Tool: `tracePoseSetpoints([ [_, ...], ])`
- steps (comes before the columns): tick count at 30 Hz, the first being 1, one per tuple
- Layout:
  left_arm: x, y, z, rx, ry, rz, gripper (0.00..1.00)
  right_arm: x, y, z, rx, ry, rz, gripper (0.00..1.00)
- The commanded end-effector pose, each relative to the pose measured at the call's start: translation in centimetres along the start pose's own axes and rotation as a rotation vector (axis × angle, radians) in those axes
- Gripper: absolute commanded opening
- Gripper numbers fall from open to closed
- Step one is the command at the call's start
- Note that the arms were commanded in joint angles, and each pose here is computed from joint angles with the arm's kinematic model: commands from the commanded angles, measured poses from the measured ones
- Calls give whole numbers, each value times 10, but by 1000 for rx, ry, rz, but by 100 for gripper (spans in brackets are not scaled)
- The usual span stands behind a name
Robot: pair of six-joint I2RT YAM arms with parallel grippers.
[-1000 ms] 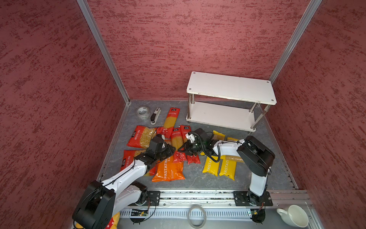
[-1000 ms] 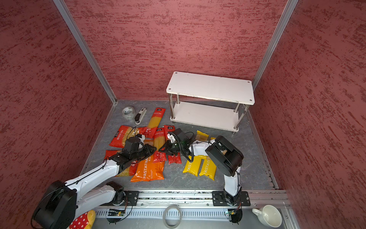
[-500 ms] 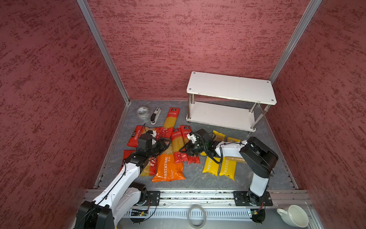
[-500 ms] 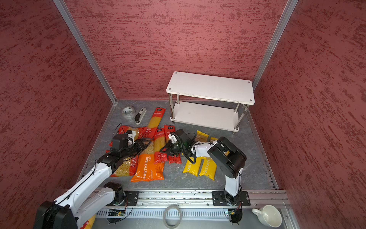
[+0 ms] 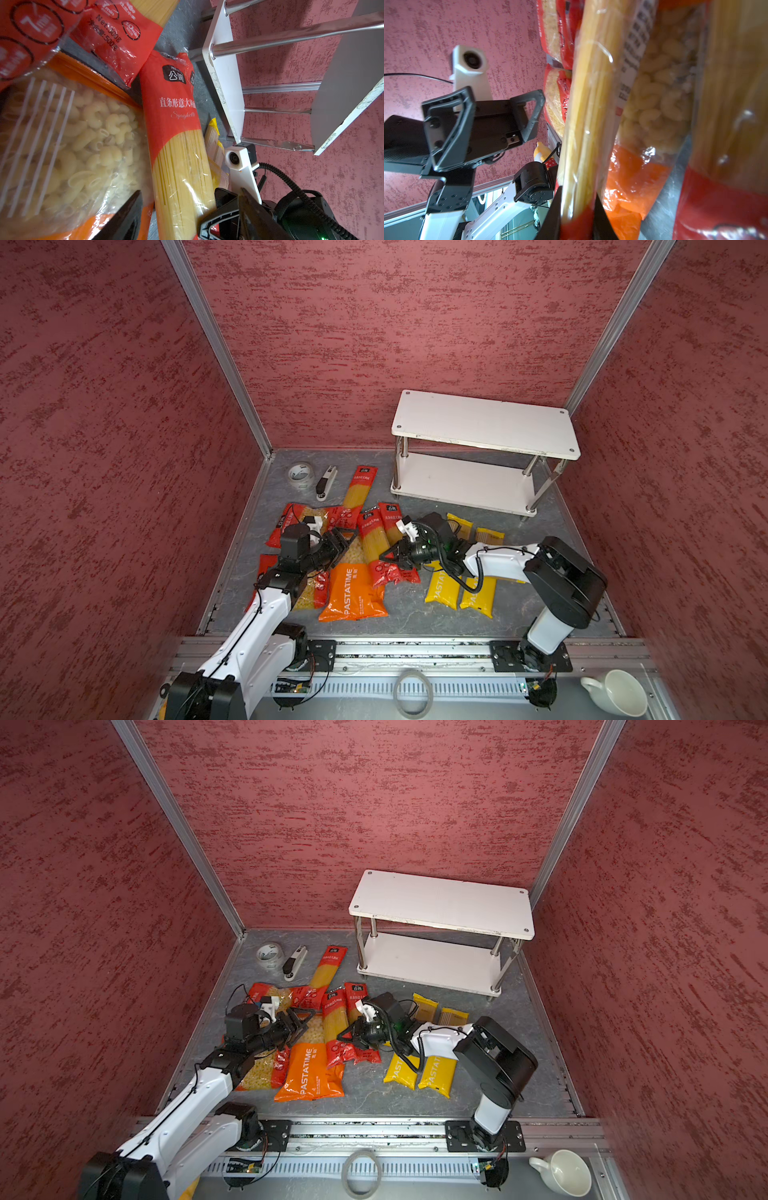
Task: Place and organize the pasta boxes and bags onto the shelf
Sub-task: 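Grasp one red spaghetti bag with both grippers and lift it upright, then carry the upright spaghetti bag with both grippers toward the white shelf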
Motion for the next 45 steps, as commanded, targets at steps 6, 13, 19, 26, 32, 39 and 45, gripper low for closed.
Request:
tracePoseSetpoints([
  [6,-6,4,-17,-16,-131,-27,79,42,-3,116,428,359,-165,4],
  [13,-15,36,-64,-133,-328,-84,81,41,0,131,507,387,-192,4],
  [19,-26,47,-80,-181,-422,-61,75,46,-2,140,524,410,-204,4],
  [26,-32,54,-111,-276,-495,-38,68,49,-2,153,529,456,-210,4],
  [32,-34,53,-122,-316,-545,-26,52,51,-1,153,515,455,-230,7],
  [39,-37,51,-132,-337,-577,-19,27,49,2,143,475,453,-248,10],
  [45,-33,61,-146,-333,-627,-56,9,49,6,129,455,411,-289,22],
])
Point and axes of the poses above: each gripper's point midway between its finger pads, its own x axis back along the fingers, its own z axis along the line the jaws close on, y = z × x, the point moved 5 cm from there along x, back along the fingers, and after that the axes turned 7 degrees about -x, right-handed, at the moved point
